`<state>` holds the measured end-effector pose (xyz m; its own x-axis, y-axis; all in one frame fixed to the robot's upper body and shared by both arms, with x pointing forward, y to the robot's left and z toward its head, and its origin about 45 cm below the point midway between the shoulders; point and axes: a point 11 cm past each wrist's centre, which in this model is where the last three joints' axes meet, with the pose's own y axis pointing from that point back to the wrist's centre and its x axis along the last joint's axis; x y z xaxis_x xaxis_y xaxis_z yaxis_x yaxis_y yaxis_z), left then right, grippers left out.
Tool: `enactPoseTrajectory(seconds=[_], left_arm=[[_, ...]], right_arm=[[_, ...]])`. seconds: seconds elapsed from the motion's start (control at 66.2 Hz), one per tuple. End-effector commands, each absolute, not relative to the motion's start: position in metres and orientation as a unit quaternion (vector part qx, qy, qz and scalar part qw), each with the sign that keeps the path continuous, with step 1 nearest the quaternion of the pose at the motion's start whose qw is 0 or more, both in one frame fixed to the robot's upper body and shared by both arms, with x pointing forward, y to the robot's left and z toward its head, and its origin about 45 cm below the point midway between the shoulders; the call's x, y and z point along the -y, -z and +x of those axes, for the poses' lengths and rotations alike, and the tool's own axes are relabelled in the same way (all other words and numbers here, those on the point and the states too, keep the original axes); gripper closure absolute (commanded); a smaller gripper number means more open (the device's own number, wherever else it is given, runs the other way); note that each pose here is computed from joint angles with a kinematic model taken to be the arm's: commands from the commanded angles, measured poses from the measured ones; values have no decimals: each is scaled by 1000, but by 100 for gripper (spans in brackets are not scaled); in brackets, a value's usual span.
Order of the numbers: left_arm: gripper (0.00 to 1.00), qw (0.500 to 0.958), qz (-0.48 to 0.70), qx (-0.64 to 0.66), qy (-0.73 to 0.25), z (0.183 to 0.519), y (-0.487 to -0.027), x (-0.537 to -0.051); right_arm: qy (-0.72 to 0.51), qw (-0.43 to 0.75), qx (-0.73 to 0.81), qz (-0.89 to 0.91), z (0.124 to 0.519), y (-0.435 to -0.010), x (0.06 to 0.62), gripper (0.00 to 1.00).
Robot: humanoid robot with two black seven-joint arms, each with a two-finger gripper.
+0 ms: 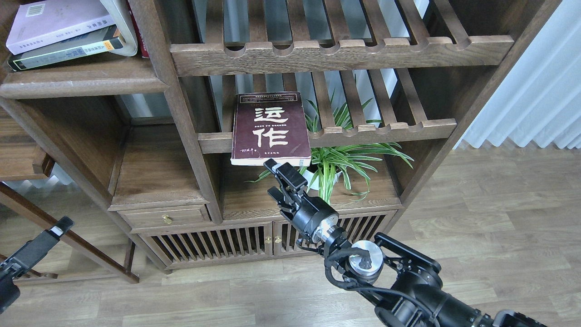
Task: Organize books on shelf
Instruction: 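Reach the right gripper up and grasp the maroon book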
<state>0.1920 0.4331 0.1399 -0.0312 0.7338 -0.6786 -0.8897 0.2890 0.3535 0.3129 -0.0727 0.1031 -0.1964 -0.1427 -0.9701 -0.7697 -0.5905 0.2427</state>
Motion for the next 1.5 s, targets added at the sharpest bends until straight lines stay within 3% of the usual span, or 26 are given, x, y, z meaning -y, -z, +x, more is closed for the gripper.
enactPoseTrajectory(seconds=[0.0, 0.166, 0.74, 0.77, 0.786, 0.906, 1.012, 1.299, 1.481], left_arm=[[1, 689, -96, -412, -589, 192, -139, -432], [1, 689, -100, -411, -589, 193, -139, -431], [2, 689, -103, -402, -594, 195, -144, -437], [2, 689, -103, -402, -594, 195, -144, -437], [2, 689, -102, -402, -594, 195, -145, -438], [2, 689, -102, -401, -595, 195, -146, -438], [2, 689, -104, -400, -596, 195, -147, -439], [2, 687, -109, -402, -595, 195, -145, -437], [2, 685, -112, -404, -596, 194, -143, -436]], right_arm=[[-676, 226, -393, -581, 315, -102, 71, 4], [-681, 229, -397, -571, 328, -106, 72, 14], [-679, 222, -419, -560, 357, -119, 75, 20], [-678, 220, -420, -562, 358, -121, 75, 24], [-678, 219, -420, -562, 358, -121, 75, 37], [-677, 220, -420, -563, 358, -121, 75, 68], [-675, 212, -429, -561, 359, -114, 80, 72], [-673, 207, -443, -555, 360, -103, 88, 94], [-671, 226, -410, -575, 357, -114, 80, 94]])
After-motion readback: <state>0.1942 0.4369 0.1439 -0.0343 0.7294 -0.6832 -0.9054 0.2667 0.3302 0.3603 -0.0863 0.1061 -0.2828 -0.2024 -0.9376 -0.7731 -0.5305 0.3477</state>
